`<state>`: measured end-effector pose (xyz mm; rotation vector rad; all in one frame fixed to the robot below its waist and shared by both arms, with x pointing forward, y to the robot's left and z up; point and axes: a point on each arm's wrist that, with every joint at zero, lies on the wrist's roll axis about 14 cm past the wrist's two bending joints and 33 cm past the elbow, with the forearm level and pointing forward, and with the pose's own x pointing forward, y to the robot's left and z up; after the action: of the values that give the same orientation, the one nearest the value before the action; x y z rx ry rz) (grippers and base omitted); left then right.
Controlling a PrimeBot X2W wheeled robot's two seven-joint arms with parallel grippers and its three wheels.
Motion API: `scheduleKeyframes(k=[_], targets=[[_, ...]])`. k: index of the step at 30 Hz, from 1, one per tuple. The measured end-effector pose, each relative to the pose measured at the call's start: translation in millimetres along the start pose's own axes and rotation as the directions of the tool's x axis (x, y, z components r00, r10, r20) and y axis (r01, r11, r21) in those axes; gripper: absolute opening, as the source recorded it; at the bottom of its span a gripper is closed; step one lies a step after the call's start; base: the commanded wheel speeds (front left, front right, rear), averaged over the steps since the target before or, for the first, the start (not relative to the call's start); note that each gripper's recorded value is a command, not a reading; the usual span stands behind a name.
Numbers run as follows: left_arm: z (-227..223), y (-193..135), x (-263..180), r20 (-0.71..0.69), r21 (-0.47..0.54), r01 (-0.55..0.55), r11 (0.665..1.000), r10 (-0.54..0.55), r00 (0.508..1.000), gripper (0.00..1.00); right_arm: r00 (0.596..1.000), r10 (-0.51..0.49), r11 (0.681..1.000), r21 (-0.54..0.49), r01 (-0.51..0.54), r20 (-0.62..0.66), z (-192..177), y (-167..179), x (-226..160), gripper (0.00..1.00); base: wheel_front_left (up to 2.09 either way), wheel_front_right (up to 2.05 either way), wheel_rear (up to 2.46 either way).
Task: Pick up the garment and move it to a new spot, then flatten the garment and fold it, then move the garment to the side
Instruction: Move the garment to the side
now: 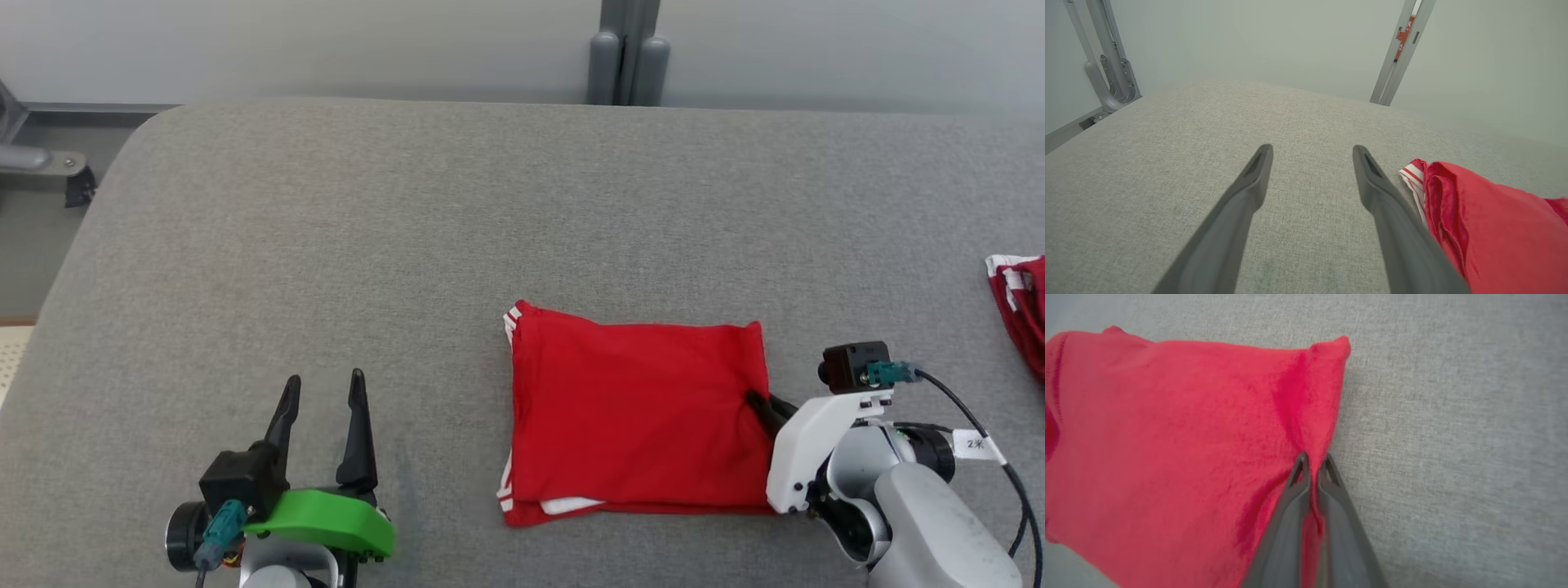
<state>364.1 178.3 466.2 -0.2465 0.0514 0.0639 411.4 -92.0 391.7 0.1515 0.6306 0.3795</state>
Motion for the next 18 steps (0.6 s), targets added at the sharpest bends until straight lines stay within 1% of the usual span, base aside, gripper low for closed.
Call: scheduleKeyframes(k=[2,5,9,13,18], targets=[[0.6,-10.3,6.1,0.003,0.004,0.033,0.999,-0.033,0.999,1.0,0.999,-0.031,0.999,-0.009,0.031,0.031,10.2,-14.7,-6.0,0.0,0.0,0.0,0.0],[-1.4,-29.3,15.7,0.0,0.005,0.092,0.996,-0.092,0.996,1.0,0.992,-0.104,0.994,-0.014,0.105,0.075,23.4,-46.7,-21.3,0.0,0.0,0.0,0.0],[-6.1,-64.8,30.6,-0.009,0.005,0.197,0.98,-0.197,0.98,1.0,0.966,-0.221,0.975,0.005,0.222,0.136,38.2,-93.1,-51.4,0.0,0.0,0.0,0.0],[-16.4,-104.8,41.7,-0.032,0.0,0.313,0.95,-0.313,0.949,1.0,0.918,-0.342,0.94,0.074,0.334,0.199,45.5,-134.0,-88.6,0.0,0.0,0.0,0.0],[-32.4,-151.6,48.8,-0.067,-0.009,0.442,0.897,-0.441,0.895,1.0,0.865,-0.45,0.893,0.15,0.425,0.223,38.0,-162.8,-126.0,0.0,0.0,0.0,0.0]])
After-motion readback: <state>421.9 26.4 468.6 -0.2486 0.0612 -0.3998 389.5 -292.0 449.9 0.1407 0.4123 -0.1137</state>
